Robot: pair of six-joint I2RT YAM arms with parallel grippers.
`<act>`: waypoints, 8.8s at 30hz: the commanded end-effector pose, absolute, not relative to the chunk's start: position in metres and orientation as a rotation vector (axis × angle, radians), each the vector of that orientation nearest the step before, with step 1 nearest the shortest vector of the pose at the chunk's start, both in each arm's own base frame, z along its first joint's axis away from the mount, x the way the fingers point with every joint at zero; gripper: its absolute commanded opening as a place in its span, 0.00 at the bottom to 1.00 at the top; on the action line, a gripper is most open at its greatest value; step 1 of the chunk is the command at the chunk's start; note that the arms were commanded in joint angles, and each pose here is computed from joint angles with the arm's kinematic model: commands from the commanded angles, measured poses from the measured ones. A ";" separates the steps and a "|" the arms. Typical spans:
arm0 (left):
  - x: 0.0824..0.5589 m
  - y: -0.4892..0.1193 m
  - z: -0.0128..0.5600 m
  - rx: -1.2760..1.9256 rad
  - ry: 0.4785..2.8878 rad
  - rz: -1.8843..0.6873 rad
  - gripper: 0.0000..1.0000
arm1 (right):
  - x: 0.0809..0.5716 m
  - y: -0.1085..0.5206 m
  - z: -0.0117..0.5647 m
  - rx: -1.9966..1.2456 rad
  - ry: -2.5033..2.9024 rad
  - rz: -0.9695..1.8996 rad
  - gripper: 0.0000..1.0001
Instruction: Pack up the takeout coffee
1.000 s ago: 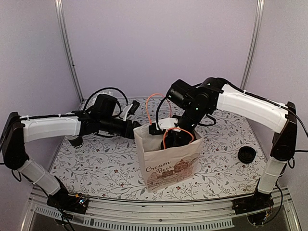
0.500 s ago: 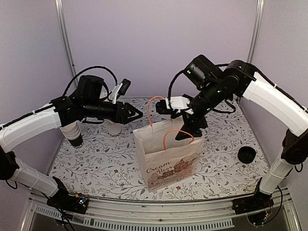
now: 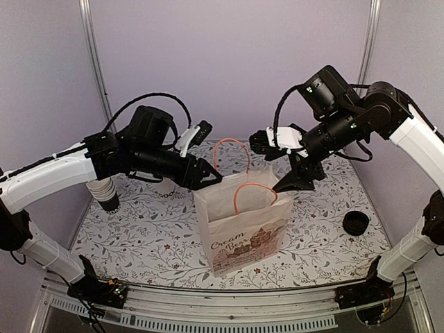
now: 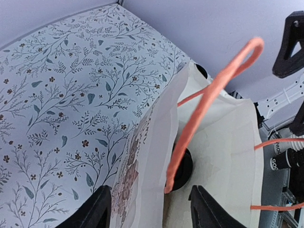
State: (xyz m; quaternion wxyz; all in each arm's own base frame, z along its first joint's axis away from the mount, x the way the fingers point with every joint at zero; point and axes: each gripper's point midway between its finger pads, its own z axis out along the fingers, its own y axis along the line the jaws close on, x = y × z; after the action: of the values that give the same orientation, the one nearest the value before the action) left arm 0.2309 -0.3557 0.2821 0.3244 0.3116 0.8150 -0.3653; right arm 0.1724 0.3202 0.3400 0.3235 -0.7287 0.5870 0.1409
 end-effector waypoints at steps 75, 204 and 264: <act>0.262 -0.429 0.140 0.933 2.131 -1.322 0.60 | 0.069 0.298 0.203 -2.360 0.955 -0.068 0.63; 0.270 -0.189 0.282 0.301 2.124 -0.552 0.55 | 0.255 0.339 0.424 -1.665 1.027 -0.213 0.66; 0.299 -0.174 0.360 -0.035 2.297 -0.288 0.00 | 0.232 0.133 0.290 -0.880 1.550 0.479 0.65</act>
State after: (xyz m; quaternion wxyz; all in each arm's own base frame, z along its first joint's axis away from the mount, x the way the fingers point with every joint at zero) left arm 0.3460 -0.1765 0.3292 0.4209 -0.0354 0.9007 -0.1015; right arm 0.2264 0.1357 0.2943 0.6023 -0.3825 0.6659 0.2178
